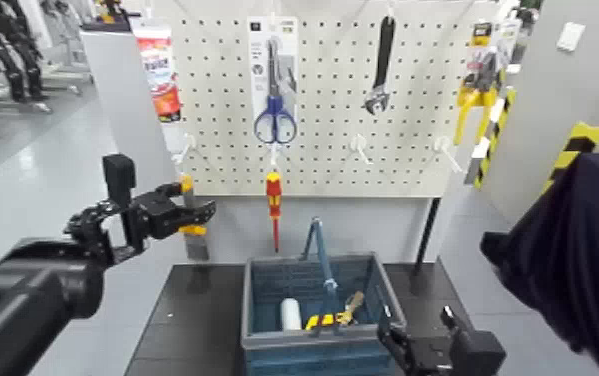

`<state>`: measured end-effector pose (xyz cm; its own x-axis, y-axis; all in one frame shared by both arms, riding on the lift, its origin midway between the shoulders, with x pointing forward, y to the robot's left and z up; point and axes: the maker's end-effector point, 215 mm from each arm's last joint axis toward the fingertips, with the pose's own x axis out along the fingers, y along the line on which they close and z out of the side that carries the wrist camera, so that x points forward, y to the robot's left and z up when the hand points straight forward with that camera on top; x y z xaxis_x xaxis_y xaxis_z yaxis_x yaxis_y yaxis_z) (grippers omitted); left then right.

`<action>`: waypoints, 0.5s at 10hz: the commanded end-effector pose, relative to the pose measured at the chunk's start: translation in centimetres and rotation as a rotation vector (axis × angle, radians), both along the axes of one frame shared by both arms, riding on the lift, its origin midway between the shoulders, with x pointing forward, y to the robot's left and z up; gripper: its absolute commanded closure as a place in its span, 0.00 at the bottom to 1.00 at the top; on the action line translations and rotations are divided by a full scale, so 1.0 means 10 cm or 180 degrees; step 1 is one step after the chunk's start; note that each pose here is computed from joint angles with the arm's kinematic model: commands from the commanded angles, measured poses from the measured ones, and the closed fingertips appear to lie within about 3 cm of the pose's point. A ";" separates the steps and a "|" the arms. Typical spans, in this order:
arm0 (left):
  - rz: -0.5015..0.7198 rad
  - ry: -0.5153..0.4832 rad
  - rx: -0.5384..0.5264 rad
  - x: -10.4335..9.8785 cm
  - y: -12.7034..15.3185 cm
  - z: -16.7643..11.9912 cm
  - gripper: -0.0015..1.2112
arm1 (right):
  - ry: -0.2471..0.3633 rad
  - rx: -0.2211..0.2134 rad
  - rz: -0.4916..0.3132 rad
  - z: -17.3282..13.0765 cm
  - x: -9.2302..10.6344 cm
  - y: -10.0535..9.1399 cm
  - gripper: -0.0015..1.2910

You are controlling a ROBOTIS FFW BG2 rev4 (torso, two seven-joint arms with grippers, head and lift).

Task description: Put the yellow paint brush into the crate.

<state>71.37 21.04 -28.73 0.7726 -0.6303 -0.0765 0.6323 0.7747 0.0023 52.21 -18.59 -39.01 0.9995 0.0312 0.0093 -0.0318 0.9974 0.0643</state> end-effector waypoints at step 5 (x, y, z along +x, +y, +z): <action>0.0037 0.0011 -0.0098 0.00 0.02 -0.02 0.99 | -0.0010 0.0001 -0.0010 0.01 0.00 -0.02 0.11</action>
<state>71.36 21.32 -28.89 0.7802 -0.6226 -0.0608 0.6224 0.7823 -0.0247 52.17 -18.80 -38.96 0.9995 0.0284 0.0120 -0.0292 0.9975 0.0646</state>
